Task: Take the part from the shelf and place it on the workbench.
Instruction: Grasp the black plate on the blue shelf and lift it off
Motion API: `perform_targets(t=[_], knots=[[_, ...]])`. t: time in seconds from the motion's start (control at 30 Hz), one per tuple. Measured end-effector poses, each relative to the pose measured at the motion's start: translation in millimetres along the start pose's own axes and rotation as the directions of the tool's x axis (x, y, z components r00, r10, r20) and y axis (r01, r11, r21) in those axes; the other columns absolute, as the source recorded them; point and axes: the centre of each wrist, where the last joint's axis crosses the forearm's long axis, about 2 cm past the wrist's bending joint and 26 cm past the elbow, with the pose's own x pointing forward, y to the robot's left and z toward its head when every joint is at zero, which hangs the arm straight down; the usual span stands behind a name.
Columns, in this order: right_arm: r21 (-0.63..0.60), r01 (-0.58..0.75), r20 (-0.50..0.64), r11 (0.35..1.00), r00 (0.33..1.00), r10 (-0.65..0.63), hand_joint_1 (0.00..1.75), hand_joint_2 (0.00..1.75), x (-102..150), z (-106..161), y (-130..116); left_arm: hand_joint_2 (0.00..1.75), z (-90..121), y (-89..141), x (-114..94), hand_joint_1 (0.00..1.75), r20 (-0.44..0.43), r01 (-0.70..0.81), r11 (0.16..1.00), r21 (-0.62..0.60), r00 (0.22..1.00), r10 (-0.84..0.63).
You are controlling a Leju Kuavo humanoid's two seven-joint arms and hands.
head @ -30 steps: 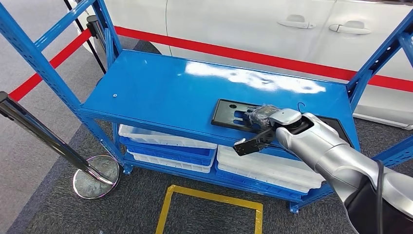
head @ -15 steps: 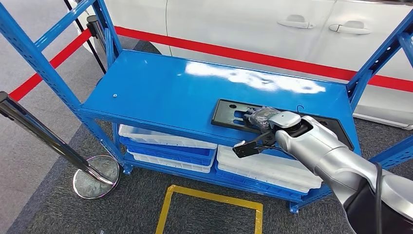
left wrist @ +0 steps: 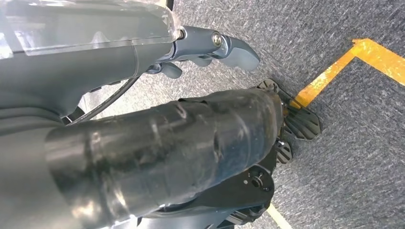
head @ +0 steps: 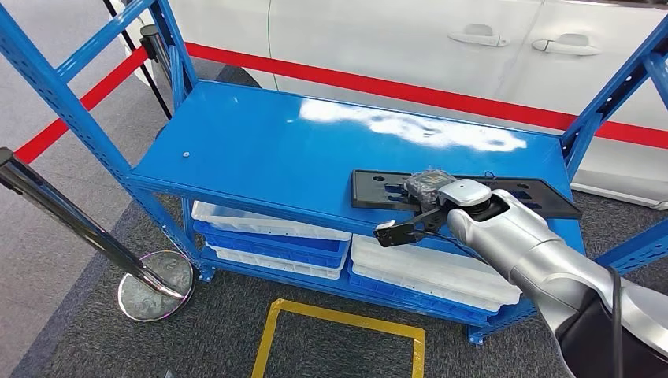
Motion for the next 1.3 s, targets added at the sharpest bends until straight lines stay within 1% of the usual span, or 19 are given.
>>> perform_targets(t=[0.47, 0.67, 0.8, 0.93, 1.1, 1.2, 1.3], knots=[[0.0, 0.002, 0.006, 1.0, 1.0, -0.002, 1.75, 1.75, -3, 2, 5, 0.0, 1, 0, 0, 0.0, 0.012, 0.01, 1.0, -0.002, 1.0, -0.01], [-0.027, 0.031, 0.016, 0.999, 0.999, -0.031, 1.75, 1.75, -5, 4, 8, 0.0, 1, 0, 0, 0.0, 0.014, -0.001, 1.0, -0.006, 1.0, 0.001], [-0.065, 0.048, 0.055, 0.997, 0.998, -0.044, 1.75, 1.75, -3, 5, 11, 0.0, 1, -1, -1, 0.0, 0.018, -0.022, 1.0, -0.017, 1.0, 0.022], [-0.117, 0.077, 0.112, 0.99, 0.992, -0.064, 1.75, 1.75, 2, 8, 15, 1.75, 2, -2, -2, 0.0, 0.03, -0.038, 0.999, -0.028, 0.999, 0.038], [-0.176, 0.16, 0.243, 0.971, 0.963, -0.115, 1.75, 1.75, 20, 16, 16, 1.75, 2, -3, -3, 0.0, 0.074, -0.019, 0.999, -0.039, 0.997, 0.022], [-0.225, 0.195, 0.333, 0.955, 0.936, -0.112, 1.75, 1.75, 34, 26, 8, 1.75, 1, -2, -2, 0.0, 0.168, 0.043, 0.996, -0.072, 0.985, -0.031], [-0.26, 0.263, 0.437, 0.929, 0.89, -0.13, 1.75, 1.75, 46, 42, -11, 1.75, 1, 0, 2, 0.0, 0.256, 0.086, 0.991, -0.102, 0.965, -0.058]])
